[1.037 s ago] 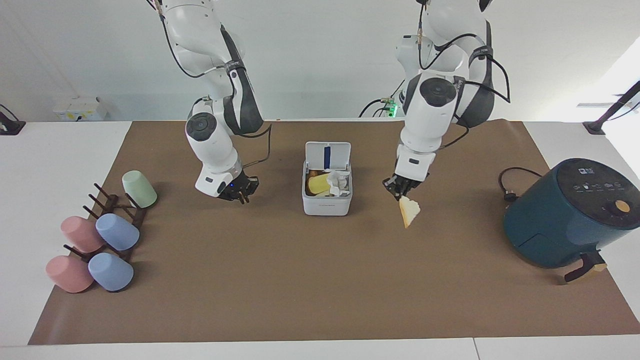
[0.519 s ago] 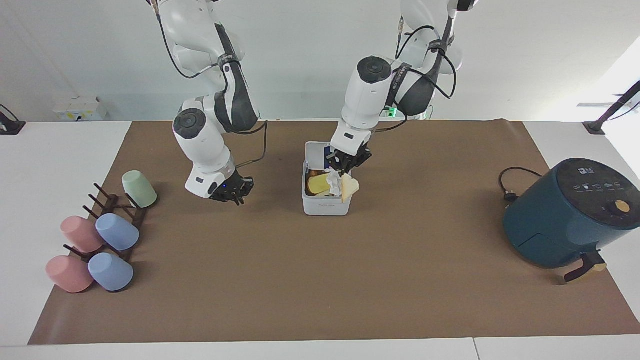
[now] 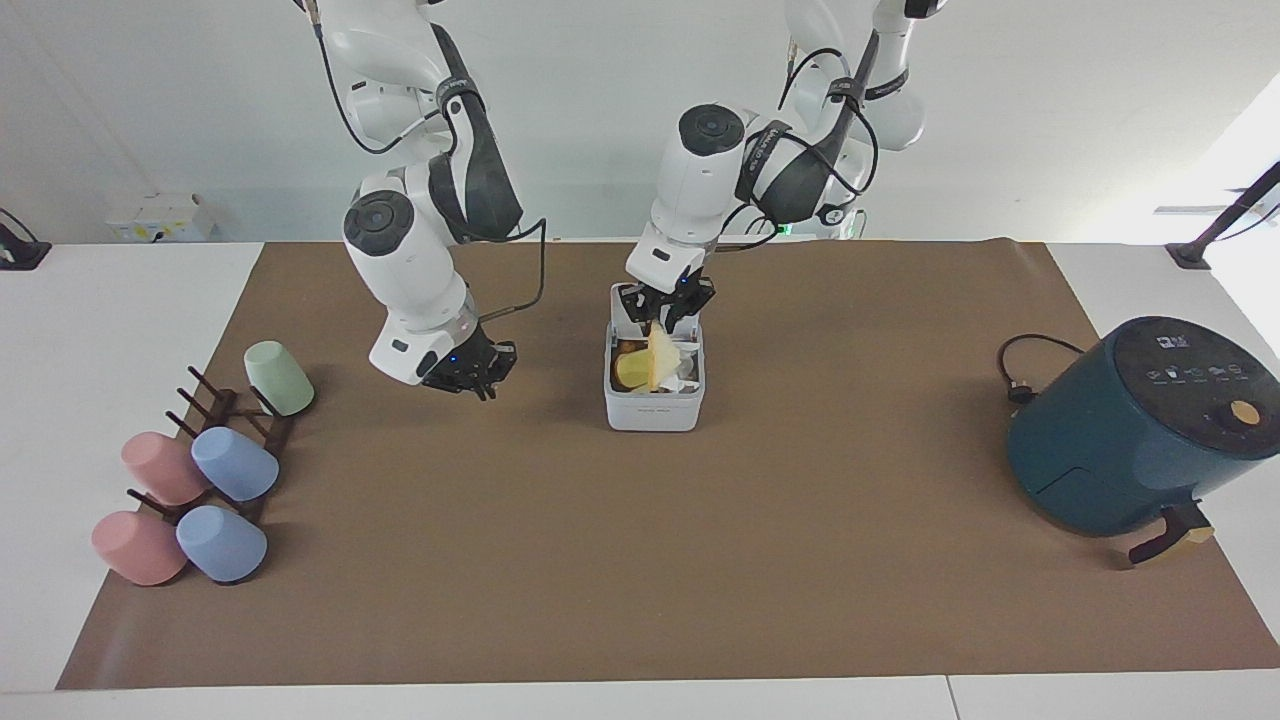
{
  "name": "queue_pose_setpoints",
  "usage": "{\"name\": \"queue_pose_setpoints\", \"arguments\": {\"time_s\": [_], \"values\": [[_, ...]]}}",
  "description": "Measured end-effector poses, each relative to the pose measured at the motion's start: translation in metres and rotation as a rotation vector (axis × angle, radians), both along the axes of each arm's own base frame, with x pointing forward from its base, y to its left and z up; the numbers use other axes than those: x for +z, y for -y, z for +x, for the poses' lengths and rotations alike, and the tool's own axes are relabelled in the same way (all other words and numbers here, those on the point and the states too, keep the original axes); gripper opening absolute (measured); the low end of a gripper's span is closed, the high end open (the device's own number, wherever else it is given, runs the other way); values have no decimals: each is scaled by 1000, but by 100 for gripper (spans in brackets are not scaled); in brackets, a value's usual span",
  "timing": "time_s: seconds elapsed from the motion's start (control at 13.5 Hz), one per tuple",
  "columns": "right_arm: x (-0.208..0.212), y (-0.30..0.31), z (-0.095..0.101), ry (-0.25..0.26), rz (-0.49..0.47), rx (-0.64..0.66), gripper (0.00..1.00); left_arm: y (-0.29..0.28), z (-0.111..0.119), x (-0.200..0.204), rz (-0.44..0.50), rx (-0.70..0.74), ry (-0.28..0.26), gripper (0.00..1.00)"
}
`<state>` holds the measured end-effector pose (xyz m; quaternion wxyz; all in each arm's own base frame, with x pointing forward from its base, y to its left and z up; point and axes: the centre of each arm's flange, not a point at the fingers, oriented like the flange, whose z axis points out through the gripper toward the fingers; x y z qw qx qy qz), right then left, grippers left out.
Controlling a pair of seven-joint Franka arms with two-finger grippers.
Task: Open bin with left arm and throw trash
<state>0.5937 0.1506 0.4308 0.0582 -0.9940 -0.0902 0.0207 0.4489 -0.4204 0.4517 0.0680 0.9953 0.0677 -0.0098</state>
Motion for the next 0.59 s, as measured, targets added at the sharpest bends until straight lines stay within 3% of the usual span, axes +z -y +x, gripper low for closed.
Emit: {"name": "queue_pose_setpoints", "arguments": {"time_s": [0.3,0.59], "values": [[5,-13,6,-42,111,-134,9,-4,3,2,-1,8,3,98],[13,-68,-3,-126,231,-400,9,-39,27,11,0,38,10,100]]}}
